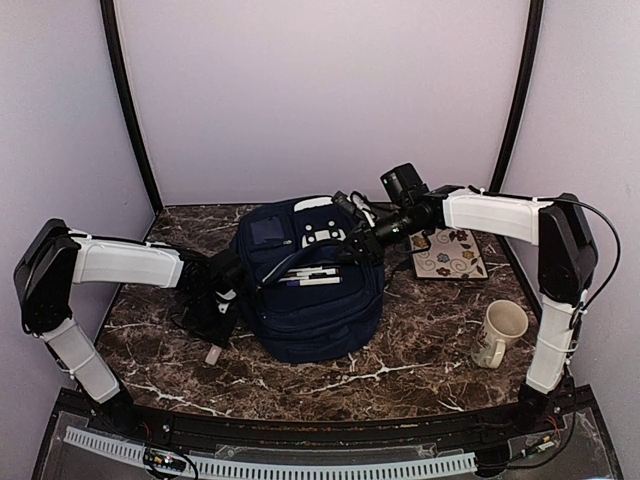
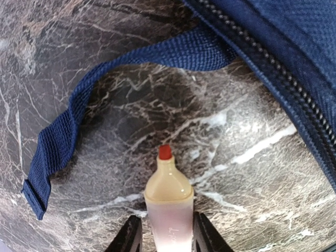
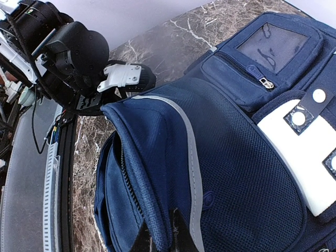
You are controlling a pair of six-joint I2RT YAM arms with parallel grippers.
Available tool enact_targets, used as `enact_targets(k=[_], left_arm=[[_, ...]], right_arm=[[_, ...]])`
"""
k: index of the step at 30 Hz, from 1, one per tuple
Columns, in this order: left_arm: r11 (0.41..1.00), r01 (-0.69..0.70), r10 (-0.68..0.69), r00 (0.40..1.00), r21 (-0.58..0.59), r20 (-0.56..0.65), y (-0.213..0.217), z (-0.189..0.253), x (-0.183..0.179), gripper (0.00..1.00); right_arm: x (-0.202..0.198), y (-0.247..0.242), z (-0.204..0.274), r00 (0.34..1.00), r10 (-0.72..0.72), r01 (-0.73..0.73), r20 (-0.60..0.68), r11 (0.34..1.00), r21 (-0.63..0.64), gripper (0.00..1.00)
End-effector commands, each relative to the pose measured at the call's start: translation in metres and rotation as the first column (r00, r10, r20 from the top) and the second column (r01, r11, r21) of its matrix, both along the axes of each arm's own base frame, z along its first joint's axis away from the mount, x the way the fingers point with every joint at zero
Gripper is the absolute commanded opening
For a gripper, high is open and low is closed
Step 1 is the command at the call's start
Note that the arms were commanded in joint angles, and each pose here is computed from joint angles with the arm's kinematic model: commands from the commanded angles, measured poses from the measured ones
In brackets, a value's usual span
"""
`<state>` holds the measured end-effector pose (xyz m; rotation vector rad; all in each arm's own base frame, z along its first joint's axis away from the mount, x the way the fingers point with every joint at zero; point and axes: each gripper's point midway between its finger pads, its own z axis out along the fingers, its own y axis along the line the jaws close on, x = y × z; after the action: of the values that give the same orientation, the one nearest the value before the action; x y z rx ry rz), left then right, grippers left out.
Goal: Pack the student bag
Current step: Pick up the pencil case at the center of the board.
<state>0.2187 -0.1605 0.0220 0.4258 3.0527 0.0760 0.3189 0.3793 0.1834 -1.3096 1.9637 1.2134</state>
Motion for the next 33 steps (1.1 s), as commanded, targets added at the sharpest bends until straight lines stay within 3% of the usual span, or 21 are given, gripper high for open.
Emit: enact_targets(k=[1,15,20,23,27,33], left_arm=[[1.0,-0.018,0.019,1.0,0.019,-0.022,0.005,0.0,-0.005,0.34],[1.0,-0.017,0.017,1.0,-0.026,-0.006,-0.002,0.029,-0.006,0.13],[0.994,0.04,-0.027,0.992,-0.106,0.119,-0.027,0.078,0.0,0.11],[0.969,0.147,-0.107,0.975,-0.201,0.194,-0.059,0.104,0.0,0.11],[0.907,0.354,-0.264,0.9,-0.229,0.348,-0.118,0.146,0.001,0.08],[0.828,0.552,-0.437,0.745,-0.098,0.505,-0.177,0.178,0.016,0.07]], right_arm=[[-0.004,0.008,0.015,0.999,0.041,-0.04,-0.009,0.997,0.066,0.0],[-0.004,0.008,0.017,0.999,0.044,-0.043,-0.007,0.997,0.071,0.0],[-0.004,0.008,0.016,0.999,0.043,-0.042,-0.009,0.997,0.071,0.0],[-0.004,0.009,0.015,0.999,0.047,-0.046,-0.018,0.996,0.073,0.0],[-0.004,0.01,0.015,0.999,0.045,-0.043,-0.026,0.996,0.075,0.0],[-0.004,0.01,0.018,0.999,0.045,-0.043,-0.023,0.996,0.081,0.0]])
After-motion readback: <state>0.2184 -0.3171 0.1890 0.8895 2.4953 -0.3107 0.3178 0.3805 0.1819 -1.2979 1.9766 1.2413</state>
